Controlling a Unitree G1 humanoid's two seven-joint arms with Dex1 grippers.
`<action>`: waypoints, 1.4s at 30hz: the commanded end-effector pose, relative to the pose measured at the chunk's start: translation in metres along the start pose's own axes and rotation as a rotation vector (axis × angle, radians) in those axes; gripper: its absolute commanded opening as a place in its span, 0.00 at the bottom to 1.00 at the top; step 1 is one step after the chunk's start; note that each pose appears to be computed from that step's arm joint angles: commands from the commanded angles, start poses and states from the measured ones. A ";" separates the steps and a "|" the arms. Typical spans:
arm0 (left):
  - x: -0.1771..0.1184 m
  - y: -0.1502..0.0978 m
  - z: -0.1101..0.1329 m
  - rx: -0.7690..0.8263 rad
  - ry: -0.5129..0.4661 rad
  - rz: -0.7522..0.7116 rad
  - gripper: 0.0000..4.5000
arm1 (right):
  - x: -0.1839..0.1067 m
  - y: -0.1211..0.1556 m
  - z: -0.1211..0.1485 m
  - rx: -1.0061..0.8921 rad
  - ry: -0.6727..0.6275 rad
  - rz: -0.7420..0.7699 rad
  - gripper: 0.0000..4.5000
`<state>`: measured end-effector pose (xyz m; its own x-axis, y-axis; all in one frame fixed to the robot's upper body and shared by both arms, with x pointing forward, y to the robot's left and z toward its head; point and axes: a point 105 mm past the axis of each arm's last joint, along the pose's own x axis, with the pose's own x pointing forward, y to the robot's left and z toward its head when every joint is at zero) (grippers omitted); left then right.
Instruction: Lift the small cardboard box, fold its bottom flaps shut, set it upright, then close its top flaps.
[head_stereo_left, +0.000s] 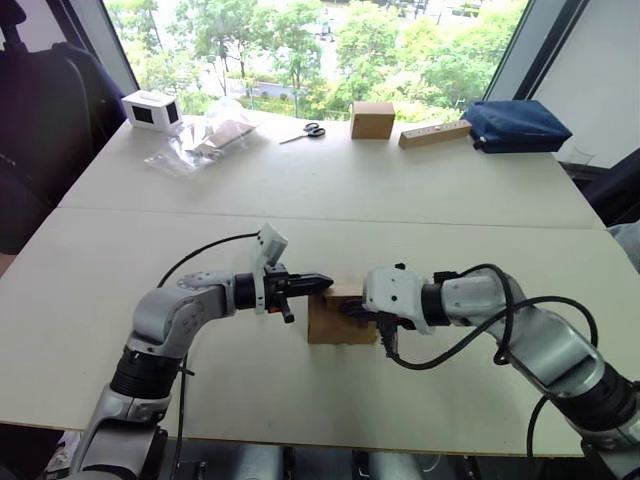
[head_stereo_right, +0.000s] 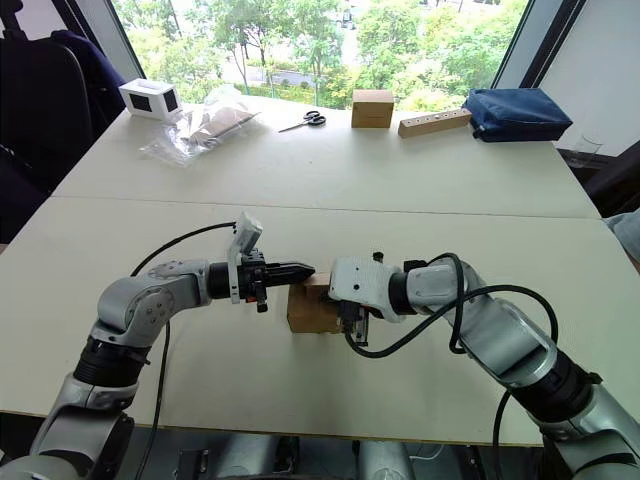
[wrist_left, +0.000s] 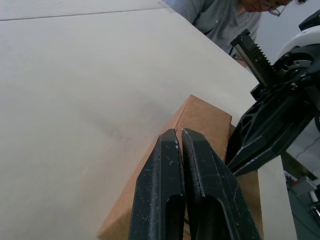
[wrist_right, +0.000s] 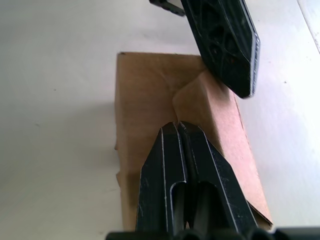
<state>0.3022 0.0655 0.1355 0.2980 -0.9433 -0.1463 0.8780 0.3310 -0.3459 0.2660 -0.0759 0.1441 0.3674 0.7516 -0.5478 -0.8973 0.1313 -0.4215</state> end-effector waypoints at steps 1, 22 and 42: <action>-0.001 -0.005 -0.002 0.013 0.004 -0.022 0.03 | -0.001 -0.004 0.000 -0.020 0.005 -0.021 0.00; 0.005 -0.003 -0.013 0.200 0.095 -0.008 0.03 | -0.012 -0.001 0.006 0.084 -0.050 0.004 0.00; 0.003 -0.027 0.000 0.145 -0.012 -0.018 0.03 | -0.019 -0.016 0.005 0.235 -0.178 -0.082 0.00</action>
<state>0.2807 0.0545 0.1373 0.2773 -0.9498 -0.1451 0.9185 0.3063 -0.2502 0.2770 -0.0962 0.1584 0.4292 0.8080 -0.4036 -0.9012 0.3533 -0.2511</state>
